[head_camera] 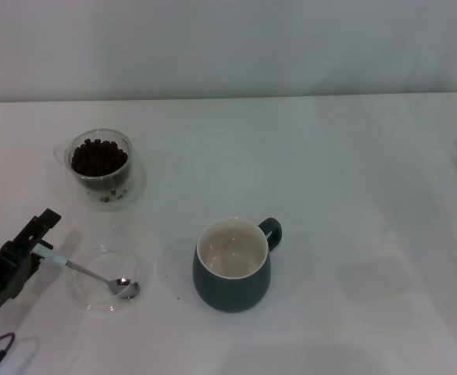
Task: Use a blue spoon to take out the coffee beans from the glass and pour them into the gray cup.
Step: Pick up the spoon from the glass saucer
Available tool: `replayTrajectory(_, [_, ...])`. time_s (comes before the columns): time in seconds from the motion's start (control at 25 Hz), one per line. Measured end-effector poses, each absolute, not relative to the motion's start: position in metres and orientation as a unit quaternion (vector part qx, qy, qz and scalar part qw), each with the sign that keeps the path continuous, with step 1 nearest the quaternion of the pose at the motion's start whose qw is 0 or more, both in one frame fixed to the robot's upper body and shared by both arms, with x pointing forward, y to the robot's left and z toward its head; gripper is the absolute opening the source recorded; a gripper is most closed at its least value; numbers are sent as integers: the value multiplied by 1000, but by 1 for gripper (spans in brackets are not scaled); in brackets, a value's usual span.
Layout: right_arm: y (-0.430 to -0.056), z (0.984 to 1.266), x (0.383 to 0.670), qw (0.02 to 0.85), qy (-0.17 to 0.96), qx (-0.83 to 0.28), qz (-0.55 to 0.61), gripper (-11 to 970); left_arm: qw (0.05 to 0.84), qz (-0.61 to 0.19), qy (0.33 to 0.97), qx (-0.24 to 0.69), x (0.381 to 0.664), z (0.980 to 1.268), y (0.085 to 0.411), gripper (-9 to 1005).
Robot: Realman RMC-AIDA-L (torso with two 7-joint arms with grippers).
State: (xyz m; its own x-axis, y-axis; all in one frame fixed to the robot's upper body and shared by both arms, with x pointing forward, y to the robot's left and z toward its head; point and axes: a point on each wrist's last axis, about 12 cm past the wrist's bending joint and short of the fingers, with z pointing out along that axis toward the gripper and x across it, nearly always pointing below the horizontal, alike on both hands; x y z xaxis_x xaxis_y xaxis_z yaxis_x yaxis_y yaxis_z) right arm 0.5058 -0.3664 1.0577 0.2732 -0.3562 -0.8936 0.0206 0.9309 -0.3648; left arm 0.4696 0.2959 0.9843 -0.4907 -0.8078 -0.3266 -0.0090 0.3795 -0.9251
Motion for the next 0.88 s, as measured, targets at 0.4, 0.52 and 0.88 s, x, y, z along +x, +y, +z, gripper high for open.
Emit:
replayTrajectory(0.4, [-368,1056,507,780,597,-137,-124,511,417,-476,718,-289,465,981,294,613])
replayTrajectory(0.52, [-367,1057,510,780,598,-138,-124,511,417,-476,718,-290,464,981,294,529])
replayTrajectory(0.88, [-367,1056,510,779,599,-138,-124,510,417,-476,716,-294,465,981,295,304])
